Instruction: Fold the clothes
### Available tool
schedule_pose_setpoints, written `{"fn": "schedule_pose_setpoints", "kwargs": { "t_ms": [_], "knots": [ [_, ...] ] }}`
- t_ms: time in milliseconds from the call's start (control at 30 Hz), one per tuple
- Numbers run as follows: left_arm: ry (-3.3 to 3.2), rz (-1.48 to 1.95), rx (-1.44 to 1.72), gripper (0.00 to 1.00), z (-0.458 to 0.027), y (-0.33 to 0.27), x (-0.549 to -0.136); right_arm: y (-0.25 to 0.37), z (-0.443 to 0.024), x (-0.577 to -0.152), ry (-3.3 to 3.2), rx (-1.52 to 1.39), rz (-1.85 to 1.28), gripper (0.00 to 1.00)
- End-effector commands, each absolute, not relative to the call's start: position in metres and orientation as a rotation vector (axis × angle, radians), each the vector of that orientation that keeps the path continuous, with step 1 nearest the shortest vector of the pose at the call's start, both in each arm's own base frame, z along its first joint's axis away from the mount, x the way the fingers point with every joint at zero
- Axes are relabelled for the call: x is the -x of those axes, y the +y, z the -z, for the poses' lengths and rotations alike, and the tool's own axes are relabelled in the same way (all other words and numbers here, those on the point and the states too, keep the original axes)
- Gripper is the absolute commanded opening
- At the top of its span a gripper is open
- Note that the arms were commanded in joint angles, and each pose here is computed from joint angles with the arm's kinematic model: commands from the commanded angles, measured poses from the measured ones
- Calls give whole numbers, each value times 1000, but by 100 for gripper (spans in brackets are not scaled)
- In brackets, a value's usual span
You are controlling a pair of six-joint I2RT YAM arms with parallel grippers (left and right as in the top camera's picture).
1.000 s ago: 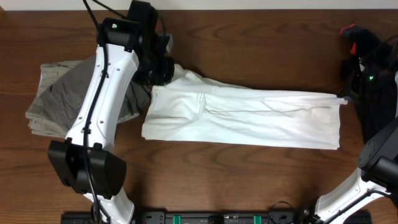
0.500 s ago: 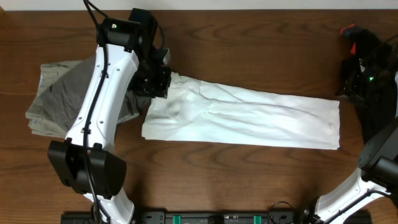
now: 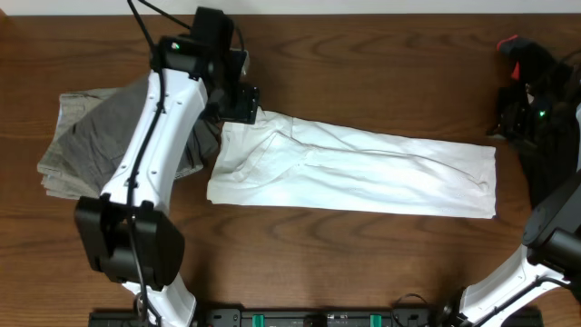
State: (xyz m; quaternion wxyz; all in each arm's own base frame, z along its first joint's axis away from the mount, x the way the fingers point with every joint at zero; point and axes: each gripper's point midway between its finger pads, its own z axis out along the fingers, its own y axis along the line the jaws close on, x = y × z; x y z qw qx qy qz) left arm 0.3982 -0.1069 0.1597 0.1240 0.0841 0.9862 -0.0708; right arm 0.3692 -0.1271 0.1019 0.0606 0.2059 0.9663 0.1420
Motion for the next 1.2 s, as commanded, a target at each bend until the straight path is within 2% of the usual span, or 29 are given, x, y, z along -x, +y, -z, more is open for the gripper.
{"fn": "schedule_pose_setpoints", "kwargs": {
  "t_ms": [0,200,267,433,500,600,733,967,1000,1033,1100,1167],
  "knots": [
    [2911,182,-259,73,-121,-106,-403,-105,-99,-375,2908,-574,-538,54],
    [2886,185,-266,71,-78,-113,-424,-80,-76,-372,2943,-509,-575,52],
    [2908,182,-267,67,-61,-114,-426,-73,-67,-369,2957,-493,-582,50],
    [2962,175,-271,45,-32,-114,-425,-69,-56,-367,2961,-513,-585,47],
    [2968,173,-273,26,-31,-114,-424,-70,-55,-368,2955,-519,-581,47],
    [2967,170,-301,6,-34,-113,-422,-75,-55,-368,2952,-525,-560,47],
    [3029,123,-322,6,-39,-105,-407,-79,-54,-367,2955,-536,-543,47],
    [3024,64,-256,6,-81,-88,-393,-85,-51,-363,2971,-589,-489,49],
    [3013,66,-254,9,-87,-88,-392,-85,-51,-363,2971,-589,-491,49],
    [3005,67,-253,28,-92,-87,-392,-85,-51,-363,2971,-596,-490,50],
    [2991,72,-253,56,-100,-88,-390,-85,-51,-363,2970,-600,-490,55],
    [2989,75,-258,60,-102,-90,-389,-85,-51,-363,2970,-600,-491,57]
  ]
}}
